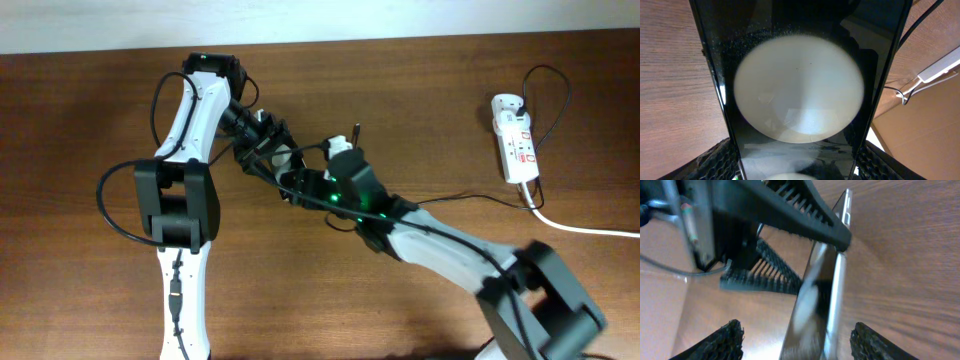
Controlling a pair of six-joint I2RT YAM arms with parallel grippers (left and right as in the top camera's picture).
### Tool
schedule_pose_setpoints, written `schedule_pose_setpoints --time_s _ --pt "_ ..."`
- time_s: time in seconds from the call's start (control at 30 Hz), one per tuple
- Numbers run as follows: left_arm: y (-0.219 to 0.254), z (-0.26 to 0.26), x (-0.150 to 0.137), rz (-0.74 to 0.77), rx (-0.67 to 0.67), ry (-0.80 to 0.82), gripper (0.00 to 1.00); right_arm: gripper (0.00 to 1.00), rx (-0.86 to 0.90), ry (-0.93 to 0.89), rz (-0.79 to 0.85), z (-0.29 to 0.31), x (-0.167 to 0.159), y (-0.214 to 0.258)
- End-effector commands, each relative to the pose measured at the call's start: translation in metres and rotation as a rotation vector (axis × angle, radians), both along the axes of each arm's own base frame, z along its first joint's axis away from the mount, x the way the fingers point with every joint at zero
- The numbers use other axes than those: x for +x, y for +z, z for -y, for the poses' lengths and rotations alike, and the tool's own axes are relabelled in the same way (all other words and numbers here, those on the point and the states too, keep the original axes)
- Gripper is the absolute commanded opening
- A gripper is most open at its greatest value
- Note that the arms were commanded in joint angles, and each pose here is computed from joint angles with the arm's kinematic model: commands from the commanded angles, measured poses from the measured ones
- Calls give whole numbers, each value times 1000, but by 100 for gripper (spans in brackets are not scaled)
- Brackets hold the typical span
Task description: Plug charger to phone and switch on socket
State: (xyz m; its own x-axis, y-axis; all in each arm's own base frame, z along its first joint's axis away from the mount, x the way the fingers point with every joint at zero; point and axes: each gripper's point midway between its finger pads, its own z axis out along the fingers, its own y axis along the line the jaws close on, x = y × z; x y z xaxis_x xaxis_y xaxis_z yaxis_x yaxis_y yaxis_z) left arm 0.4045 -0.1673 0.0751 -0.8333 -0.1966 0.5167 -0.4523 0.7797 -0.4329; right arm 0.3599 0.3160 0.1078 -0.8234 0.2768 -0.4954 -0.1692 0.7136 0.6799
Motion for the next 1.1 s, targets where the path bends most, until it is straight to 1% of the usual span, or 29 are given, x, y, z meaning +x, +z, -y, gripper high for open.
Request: schedule_pose_setpoints --time_s 0.0,0.07,0.13,0.17,0.27,0.33,0.43,0.57,0.67,0.7,0.73,0.77,0.8,0.83,0.9,1.0,1.07 --pt "6 5 1 5 -34 4 0 69 10 -77 -24 -12 14 -5" --pt "6 5 1 -13 -24 27 0 67 23 -172 -54 -5 21 -10" --pt "6 5 2 -31 -13 57 0 64 34 -228 -61 -2 24 -9" --pt "5 5 5 -24 -11 65 0 60 43 -261 -68 0 25 -9" --pt "4 5 7 -28 -6 80 0 52 51 -287 -75 1 26 -9" --pt "4 6 9 -22 -6 83 0 43 53 -287 -78 1 26 -10" --pt "3 7 10 -19 3 88 0 23 24 -290 -110 4 21 -18" --pt "2 8 11 -8 1 84 0 5 4 -290 -127 7 18 -23" --pt "-3 2 11 0 43 73 0 4 -15 -293 -143 10 15 -28" --pt "-3 1 11 15 44 53 14 4 -23 -294 -149 11 14 -30" --pt "-3 0 11 21 40 46 46 4 -44 -290 -153 15 14 -33" --pt "-1 -3 12 28 32 43 69 4 -56 -294 -163 18 12 -34" --pt "1 -8 13 42 25 39 89 4 -86 -289 -165 25 11 -35" --pt "5 -14 16 64 18 35 100 4 -110 -283 -161 31 11 -34" --pt "18 -26 21 128 0 20 99 4 -136 -290 -165 44 9 -28" --pt "50 -42 27 289 -19 -46 99 4 -149 -317 -165 68 5 -2" --pt "65 -49 26 353 22 -71 99 4 -154 -315 -133 80 0 21"
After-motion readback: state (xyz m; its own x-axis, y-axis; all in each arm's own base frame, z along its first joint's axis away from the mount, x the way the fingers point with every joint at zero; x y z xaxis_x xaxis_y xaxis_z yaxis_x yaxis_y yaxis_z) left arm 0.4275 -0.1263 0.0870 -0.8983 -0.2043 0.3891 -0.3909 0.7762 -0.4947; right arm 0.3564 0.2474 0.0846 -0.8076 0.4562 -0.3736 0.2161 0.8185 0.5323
